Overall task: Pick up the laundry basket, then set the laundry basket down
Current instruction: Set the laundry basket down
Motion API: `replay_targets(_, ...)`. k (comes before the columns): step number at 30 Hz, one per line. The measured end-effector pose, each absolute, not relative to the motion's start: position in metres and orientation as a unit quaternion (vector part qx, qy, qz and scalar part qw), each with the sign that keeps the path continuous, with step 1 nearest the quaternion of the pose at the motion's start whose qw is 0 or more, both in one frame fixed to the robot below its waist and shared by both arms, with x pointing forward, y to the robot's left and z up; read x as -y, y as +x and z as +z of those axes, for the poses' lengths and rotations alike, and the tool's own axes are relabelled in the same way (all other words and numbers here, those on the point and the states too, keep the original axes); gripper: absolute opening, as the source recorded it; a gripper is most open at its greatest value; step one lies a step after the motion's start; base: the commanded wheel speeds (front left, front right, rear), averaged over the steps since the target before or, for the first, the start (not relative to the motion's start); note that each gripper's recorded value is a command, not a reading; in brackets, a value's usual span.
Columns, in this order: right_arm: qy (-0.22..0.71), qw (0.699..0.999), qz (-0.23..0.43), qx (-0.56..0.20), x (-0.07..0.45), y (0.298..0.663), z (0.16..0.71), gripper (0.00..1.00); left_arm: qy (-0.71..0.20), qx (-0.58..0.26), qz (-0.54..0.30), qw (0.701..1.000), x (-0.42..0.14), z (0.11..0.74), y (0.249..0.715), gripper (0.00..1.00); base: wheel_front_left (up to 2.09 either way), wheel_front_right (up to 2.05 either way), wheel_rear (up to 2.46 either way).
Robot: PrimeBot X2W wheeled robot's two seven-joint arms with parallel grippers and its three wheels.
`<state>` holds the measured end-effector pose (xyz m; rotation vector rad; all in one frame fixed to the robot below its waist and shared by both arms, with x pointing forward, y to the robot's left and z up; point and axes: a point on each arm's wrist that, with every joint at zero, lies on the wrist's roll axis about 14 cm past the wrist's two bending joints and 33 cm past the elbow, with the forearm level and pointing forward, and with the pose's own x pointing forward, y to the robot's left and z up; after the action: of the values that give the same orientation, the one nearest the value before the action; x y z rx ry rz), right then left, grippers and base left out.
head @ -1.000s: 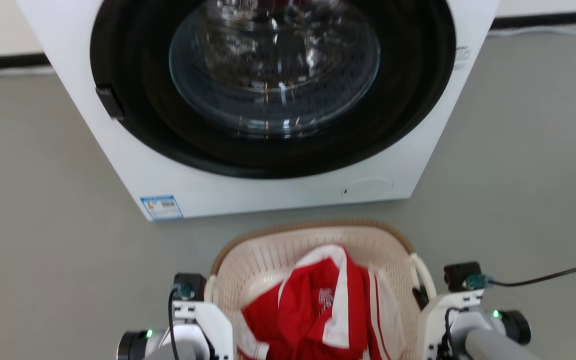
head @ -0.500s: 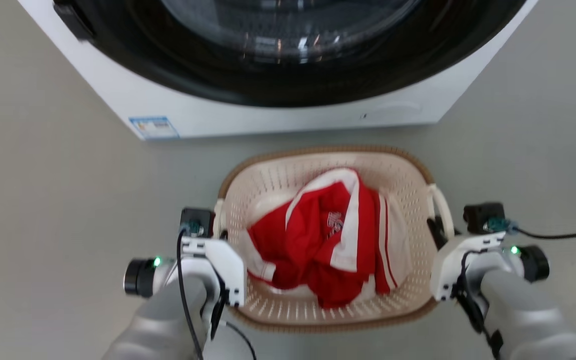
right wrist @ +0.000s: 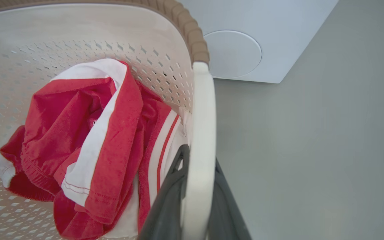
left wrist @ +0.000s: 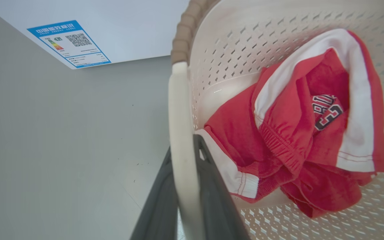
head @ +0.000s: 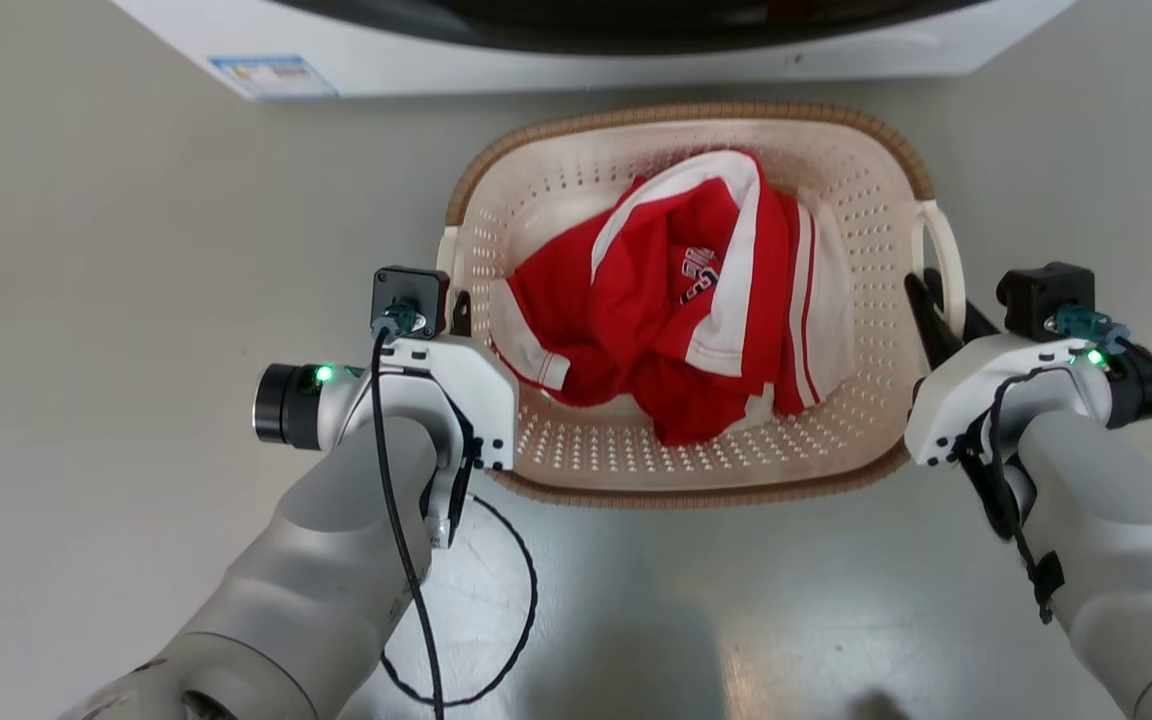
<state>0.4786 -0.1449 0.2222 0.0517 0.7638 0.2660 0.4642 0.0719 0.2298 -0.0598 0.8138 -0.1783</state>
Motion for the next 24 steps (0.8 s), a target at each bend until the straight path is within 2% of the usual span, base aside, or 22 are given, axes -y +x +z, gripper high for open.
replay_targets(14, 0.02, 0.927, 0.125, -0.354, 0.145, 0.499, 0.18, 0.0, -0.023, -0.391, -0.07, 0.917, -0.083, 0.184, 0.478, 0.0, 0.0, 0.0, 0.0)
replay_targets(24, 0.032, 0.921, 0.116, -0.371, 0.139, 0.486, 0.159, 0.0, -0.011, -0.389, -0.061, 0.919, -0.093, 0.168, 0.483, 0.0, 0.0, 0.0, 0.0)
